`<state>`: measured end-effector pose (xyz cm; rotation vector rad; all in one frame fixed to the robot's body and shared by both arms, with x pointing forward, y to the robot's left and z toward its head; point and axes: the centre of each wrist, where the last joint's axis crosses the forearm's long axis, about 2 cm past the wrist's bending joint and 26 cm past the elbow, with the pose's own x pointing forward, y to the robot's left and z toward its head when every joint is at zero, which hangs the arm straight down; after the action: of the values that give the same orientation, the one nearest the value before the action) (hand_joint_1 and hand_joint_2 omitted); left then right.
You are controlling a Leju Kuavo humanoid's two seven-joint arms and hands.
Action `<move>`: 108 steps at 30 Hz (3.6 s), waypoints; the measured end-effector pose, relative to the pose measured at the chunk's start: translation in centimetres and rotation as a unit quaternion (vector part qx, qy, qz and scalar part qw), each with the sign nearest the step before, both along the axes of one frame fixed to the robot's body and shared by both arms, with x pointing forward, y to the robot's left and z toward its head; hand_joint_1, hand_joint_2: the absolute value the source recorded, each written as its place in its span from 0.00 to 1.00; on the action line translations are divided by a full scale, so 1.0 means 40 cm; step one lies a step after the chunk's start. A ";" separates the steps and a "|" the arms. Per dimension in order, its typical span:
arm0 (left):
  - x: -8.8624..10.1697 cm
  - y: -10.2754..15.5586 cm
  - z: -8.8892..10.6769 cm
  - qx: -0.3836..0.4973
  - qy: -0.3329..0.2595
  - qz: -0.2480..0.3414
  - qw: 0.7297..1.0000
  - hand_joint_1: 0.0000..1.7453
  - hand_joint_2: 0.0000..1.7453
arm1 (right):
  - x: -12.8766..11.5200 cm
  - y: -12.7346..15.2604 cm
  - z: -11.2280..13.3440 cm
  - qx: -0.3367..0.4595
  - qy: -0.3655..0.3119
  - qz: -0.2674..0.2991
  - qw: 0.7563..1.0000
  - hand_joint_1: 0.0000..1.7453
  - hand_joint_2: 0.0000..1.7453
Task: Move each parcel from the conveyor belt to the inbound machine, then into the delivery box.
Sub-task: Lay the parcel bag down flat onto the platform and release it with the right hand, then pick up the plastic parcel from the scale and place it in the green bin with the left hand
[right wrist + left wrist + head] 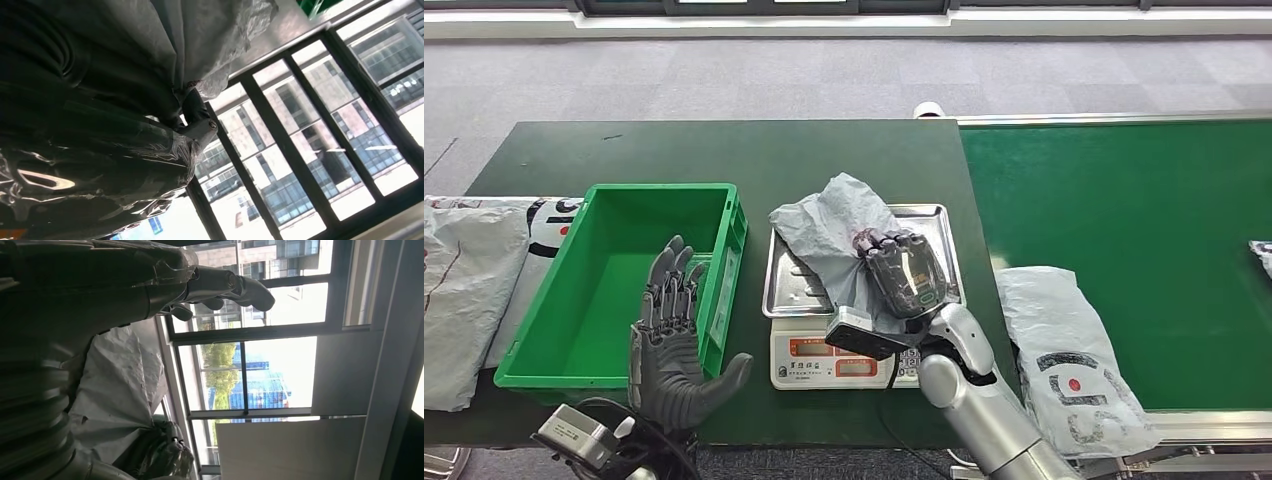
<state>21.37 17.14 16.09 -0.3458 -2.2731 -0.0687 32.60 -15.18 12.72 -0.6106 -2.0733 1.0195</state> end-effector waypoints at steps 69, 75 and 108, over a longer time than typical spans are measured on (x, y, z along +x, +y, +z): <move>0.360 -0.259 0.036 0.390 0.189 -0.029 0.901 0.00 1.00 | -0.215 -0.030 0.416 0.292 -0.460 -0.043 0.838 0.00 1.00; 0.365 -0.260 0.030 0.396 0.195 -0.031 0.897 0.00 1.00 | -0.213 -0.028 0.413 0.292 -0.457 -0.043 0.839 0.00 1.00; 0.434 -0.270 -0.001 0.659 0.171 -0.015 0.733 1.00 1.00 | -0.155 0.001 0.420 0.289 -0.448 -0.026 0.846 0.00 1.00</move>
<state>38.73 6.36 16.05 0.3575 -1.3565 -1.4165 26.40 -15.15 29.51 -0.9061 -2.9488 -0.0426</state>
